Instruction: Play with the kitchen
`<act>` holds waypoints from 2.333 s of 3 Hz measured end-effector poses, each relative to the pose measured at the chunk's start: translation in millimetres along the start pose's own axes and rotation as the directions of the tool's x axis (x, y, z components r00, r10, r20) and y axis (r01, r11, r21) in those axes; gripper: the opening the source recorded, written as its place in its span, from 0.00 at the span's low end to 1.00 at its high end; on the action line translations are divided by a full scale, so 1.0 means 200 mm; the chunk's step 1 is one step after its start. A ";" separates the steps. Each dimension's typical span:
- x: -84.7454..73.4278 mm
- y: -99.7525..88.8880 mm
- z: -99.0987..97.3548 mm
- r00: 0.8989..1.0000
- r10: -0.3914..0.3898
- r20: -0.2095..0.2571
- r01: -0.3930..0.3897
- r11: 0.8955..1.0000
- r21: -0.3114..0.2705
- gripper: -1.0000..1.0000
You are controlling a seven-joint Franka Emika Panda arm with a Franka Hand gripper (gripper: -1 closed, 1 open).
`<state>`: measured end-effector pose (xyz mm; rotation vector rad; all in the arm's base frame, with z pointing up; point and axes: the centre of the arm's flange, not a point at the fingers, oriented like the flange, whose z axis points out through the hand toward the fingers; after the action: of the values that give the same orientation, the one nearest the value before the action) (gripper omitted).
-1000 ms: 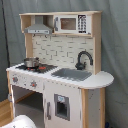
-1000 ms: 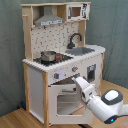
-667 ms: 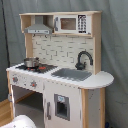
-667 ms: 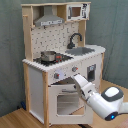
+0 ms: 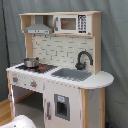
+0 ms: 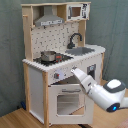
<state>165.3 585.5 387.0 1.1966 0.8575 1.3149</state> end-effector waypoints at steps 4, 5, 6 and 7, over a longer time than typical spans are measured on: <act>-0.24 0.61 0.09 0.972 -0.205 0.118 0.194 0.976 0.100 1.00; -0.32 0.70 0.10 0.961 -0.232 0.154 0.208 0.966 0.155 1.00; -0.40 0.77 0.08 0.949 -0.251 0.193 0.204 0.951 0.233 1.00; -0.44 0.78 0.04 0.941 -0.257 0.218 0.181 0.932 0.315 1.00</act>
<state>123.7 477.3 525.2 1.4180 0.9862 0.8466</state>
